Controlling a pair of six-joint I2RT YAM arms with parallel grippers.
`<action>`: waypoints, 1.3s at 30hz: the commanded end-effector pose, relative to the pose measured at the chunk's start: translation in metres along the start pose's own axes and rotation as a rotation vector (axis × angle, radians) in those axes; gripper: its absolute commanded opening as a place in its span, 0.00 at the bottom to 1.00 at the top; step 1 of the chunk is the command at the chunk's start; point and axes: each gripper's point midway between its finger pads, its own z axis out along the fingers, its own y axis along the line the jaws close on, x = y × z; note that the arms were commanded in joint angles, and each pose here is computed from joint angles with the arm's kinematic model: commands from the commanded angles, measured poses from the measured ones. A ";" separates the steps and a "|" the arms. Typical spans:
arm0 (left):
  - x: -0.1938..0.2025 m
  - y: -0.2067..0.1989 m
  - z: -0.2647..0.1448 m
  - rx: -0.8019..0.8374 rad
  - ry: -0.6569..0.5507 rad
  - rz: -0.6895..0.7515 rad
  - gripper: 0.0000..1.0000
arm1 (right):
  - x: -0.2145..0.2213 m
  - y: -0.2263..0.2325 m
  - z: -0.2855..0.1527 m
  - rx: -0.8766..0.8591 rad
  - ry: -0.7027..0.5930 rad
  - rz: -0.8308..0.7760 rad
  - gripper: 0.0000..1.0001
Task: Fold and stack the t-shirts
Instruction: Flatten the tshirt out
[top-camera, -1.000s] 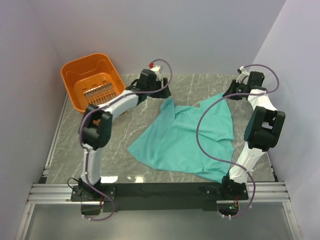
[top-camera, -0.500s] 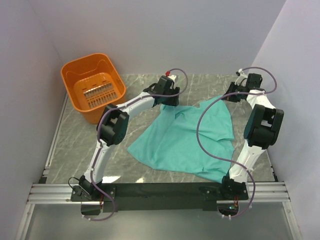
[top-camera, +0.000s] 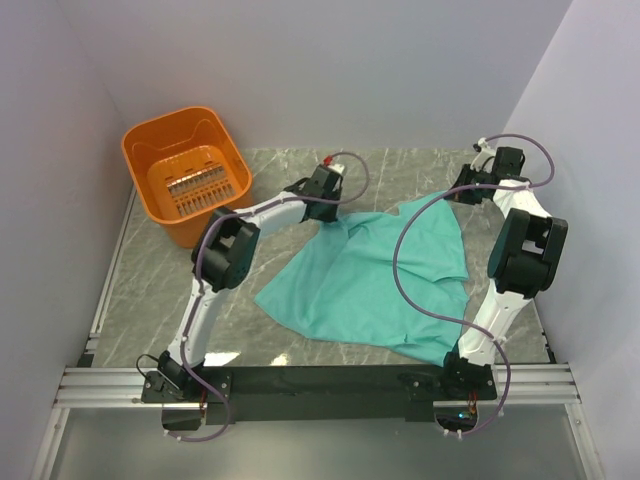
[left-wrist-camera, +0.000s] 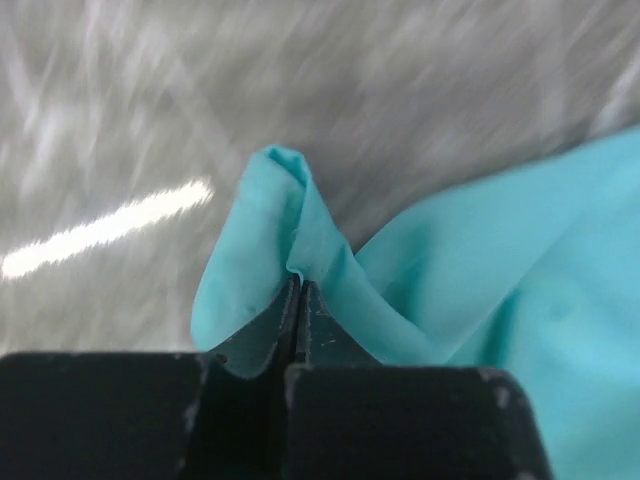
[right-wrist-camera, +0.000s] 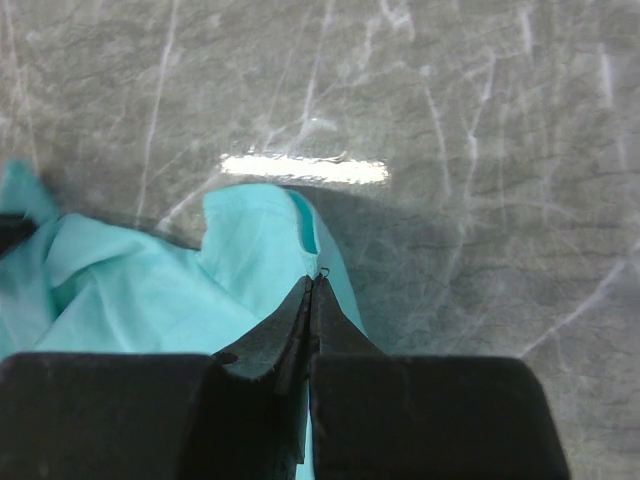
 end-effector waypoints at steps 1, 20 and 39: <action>-0.034 0.033 -0.046 -0.050 -0.115 -0.082 0.00 | -0.032 -0.015 -0.017 0.097 -0.105 -0.015 0.00; -0.063 0.092 -0.075 -0.103 -0.196 -0.114 0.03 | -0.074 -0.047 -0.048 0.209 -0.295 0.060 0.00; -0.077 0.127 -0.042 -0.174 -0.176 -0.034 0.58 | -0.056 -0.057 -0.023 0.138 -0.198 0.070 0.00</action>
